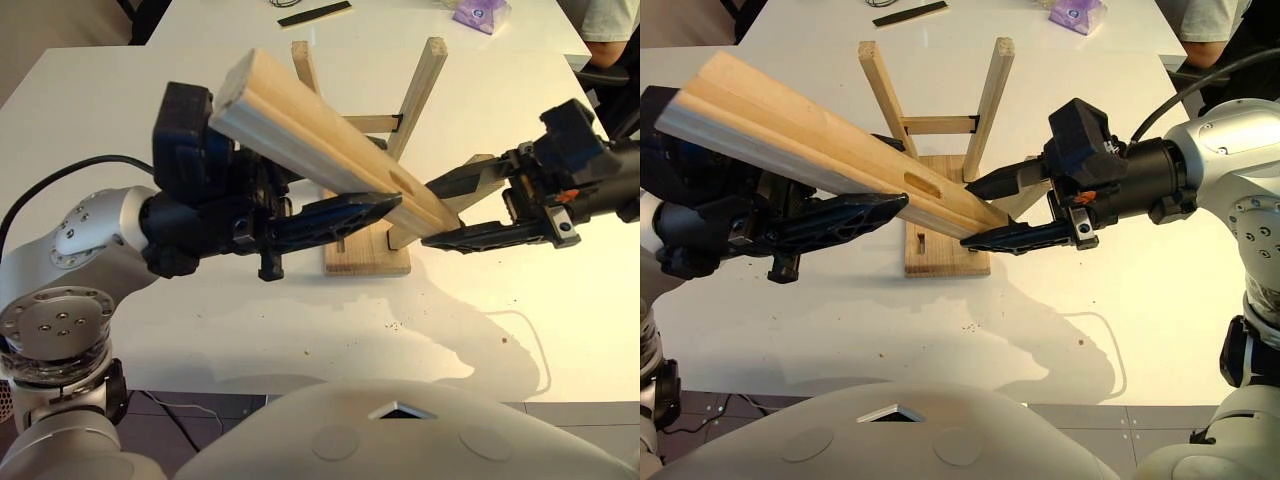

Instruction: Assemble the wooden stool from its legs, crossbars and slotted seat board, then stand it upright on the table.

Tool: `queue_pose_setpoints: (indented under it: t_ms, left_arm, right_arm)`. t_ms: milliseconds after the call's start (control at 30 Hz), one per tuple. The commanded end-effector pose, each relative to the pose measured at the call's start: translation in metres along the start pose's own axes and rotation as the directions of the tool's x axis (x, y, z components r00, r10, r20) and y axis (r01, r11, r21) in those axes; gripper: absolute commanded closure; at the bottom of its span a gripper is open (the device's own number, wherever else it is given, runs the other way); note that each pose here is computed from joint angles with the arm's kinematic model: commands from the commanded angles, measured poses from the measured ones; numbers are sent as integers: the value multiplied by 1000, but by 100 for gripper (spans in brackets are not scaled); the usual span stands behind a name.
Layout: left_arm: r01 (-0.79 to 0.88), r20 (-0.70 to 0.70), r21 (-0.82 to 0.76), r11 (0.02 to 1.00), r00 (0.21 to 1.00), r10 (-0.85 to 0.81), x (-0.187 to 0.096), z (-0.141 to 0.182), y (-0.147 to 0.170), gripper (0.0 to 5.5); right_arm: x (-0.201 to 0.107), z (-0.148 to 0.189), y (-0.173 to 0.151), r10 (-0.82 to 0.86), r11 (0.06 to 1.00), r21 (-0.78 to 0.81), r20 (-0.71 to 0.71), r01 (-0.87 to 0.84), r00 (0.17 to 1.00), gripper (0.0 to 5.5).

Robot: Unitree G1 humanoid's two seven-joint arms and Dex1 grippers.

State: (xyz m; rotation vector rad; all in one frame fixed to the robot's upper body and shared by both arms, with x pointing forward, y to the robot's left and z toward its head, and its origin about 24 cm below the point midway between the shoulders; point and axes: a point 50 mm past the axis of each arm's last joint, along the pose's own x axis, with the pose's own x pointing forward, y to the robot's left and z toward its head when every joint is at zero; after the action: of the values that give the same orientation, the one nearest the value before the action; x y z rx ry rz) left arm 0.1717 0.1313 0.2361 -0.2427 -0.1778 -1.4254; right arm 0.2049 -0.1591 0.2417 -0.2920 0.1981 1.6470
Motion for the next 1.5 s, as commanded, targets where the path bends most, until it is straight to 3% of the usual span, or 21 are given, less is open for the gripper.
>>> queue_pose_setpoints:
  t_ms: [33,100,200,300,400,500,633,800,900,1167,1500]
  left_arm:
    - [-41,-52,-13,999,998,40,-5,-9,6,344]
    - [-36,-49,-15,999,998,35,-6,-10,6,344]
    - [-21,-13,-27,999,1000,21,-7,-5,5,344]
    - [-5,22,-30,1000,1000,5,-11,2,1,344]
    - [23,31,-48,999,999,-21,-21,10,-12,344]
    - [2,-52,-53,999,999,-4,-34,9,-21,344]
    - [-120,-158,-8,993,980,117,-58,7,-15,344]
    - [-255,-329,104,961,903,275,-89,-18,-2,344]
    - [-230,-443,227,946,841,311,-100,-38,8,344]
    - [-195,-345,387,901,876,337,-90,-49,40,344]
    - [-135,-331,345,929,908,255,-76,-64,47,344]
  right_arm:
    - [-1,5,-5,-53,998,-41,7,53,999,275]
    - [-2,5,-2,-32,999,-26,14,33,999,242]
    - [-6,10,3,-2,1000,-11,49,2,999,239]
    - [-25,26,1,-2,1000,21,185,-2,983,239]
    - [-57,43,-15,-110,993,81,354,87,929,239]
    - [-80,44,-27,-237,971,142,411,194,880,239]
    - [-94,25,-33,-365,929,198,356,312,860,239]
    - [-100,-6,-33,-454,886,229,250,403,855,239]
    - [-102,-14,-34,-480,872,232,229,431,847,239]
    - [-92,-34,-36,-471,874,215,159,435,868,239]
    - [-80,-51,-38,-452,882,204,104,425,886,239]
